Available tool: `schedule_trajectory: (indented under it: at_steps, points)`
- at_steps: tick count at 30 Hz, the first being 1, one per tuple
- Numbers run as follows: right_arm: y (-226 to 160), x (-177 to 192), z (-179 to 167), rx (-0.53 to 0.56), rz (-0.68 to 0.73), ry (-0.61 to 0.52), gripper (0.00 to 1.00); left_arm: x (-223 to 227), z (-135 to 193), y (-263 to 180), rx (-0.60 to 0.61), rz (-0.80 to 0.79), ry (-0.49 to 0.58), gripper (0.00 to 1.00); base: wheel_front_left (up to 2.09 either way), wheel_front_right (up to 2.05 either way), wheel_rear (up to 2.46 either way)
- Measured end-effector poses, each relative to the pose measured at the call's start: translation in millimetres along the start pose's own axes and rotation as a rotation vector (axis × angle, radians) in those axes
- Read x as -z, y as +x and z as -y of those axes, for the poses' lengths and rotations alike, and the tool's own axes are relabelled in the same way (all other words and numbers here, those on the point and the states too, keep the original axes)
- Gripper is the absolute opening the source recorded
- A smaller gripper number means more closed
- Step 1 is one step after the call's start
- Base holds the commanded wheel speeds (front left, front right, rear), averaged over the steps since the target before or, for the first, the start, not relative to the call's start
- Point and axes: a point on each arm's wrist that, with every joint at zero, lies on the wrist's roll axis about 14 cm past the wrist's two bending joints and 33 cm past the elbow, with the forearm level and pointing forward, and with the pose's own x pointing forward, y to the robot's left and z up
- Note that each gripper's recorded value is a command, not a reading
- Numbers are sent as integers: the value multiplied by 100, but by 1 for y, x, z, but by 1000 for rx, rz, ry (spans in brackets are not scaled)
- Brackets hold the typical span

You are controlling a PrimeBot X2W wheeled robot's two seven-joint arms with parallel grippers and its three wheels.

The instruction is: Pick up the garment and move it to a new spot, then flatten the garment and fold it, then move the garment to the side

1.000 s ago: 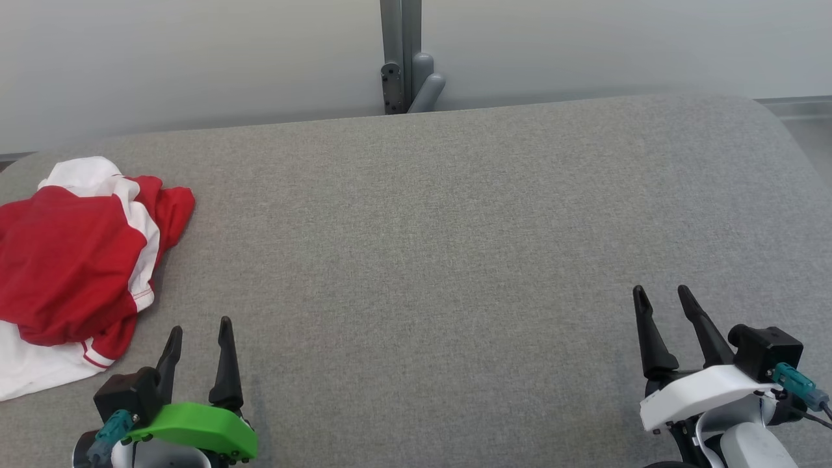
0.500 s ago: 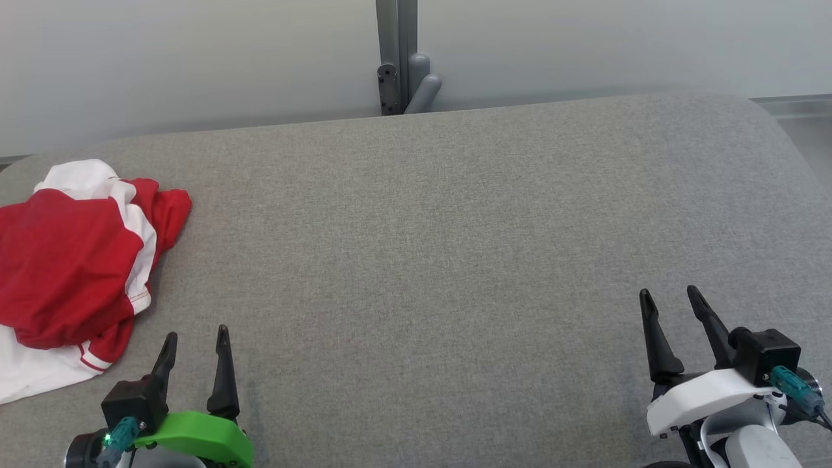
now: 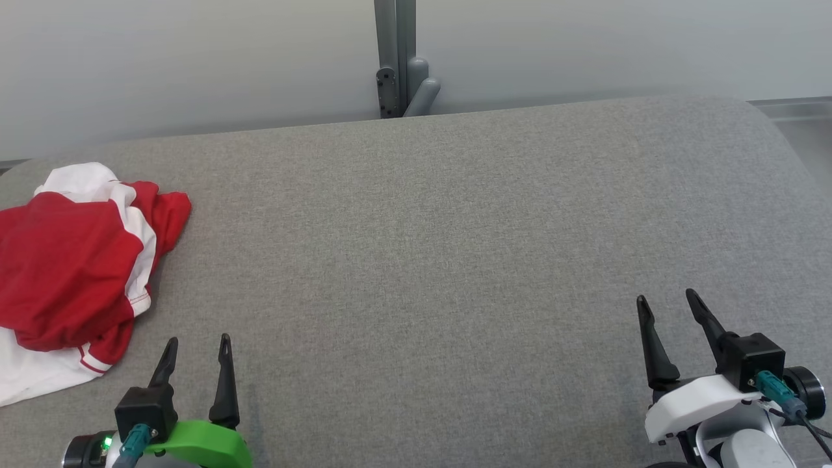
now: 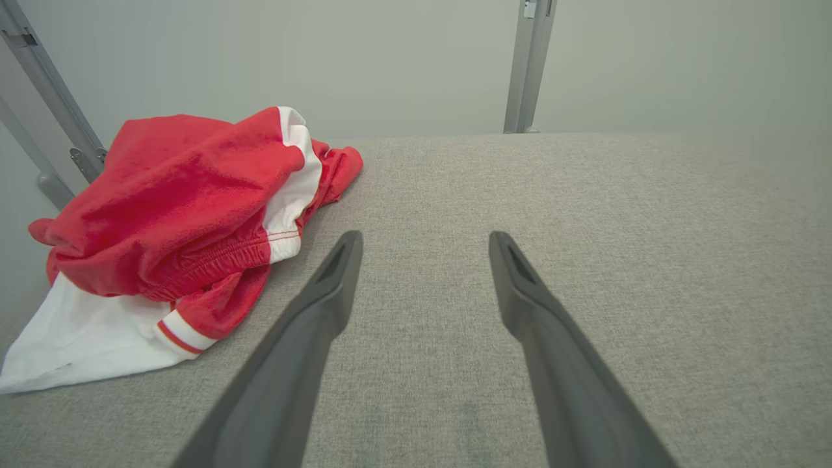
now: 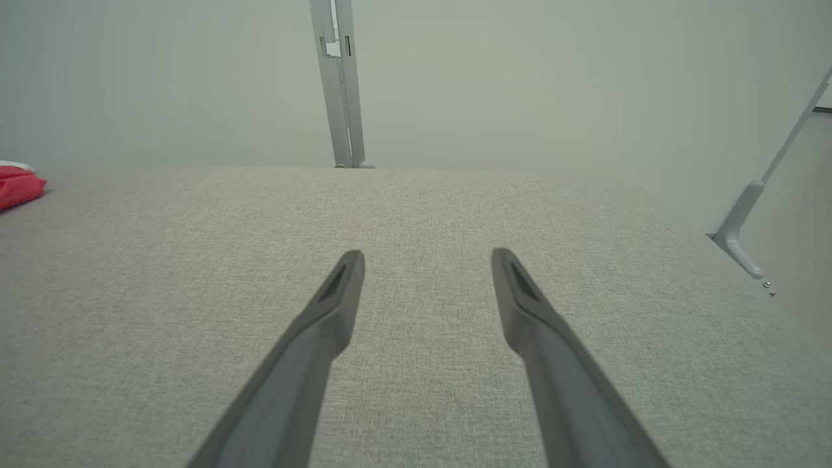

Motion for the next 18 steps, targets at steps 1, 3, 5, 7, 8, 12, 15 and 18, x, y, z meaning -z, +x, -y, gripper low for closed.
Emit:
schedule_trajectory:
  at_steps: [1, 3, 5, 7, 8, 12, 15, 18]
  points:
    - [0, 0, 0, 0, -2, -8, 100, 0, 0, 0, 2, 1, 8, 100, 0, 0, 0]
    - [-1, 1, 0, -2, -5, -26, 100, 0, 0, 0, 4, 3, 18, 100, 0, 0, 0]
    - [-2, 2, -1, -2, -10, -38, 100, 1, -1, 0, -2, 3, 18, 100, 0, 0, 0]
    - [-3, 4, -2, -2, -15, -46, 100, 3, -3, -1, -12, -3, 8, 100, 0, 0, 0]
    - [-4, 5, -2, -2, -16, -50, 100, 5, -3, -1, -13, -7, 2, 100, 0, 0, 0]
    - [-5, 6, -2, -3, -21, -74, 100, 8, -6, -2, -25, -12, -16, 100, 0, 0, 0]
    - [-5, 7, -2, -2, -24, -85, 100, 9, -5, -2, -20, -13, -14, 100, 0, 0, 0]
    - [-5, 7, -3, -3, -24, -84, 100, 9, -6, -2, -22, -11, -19, 100, 0, 0, 0]
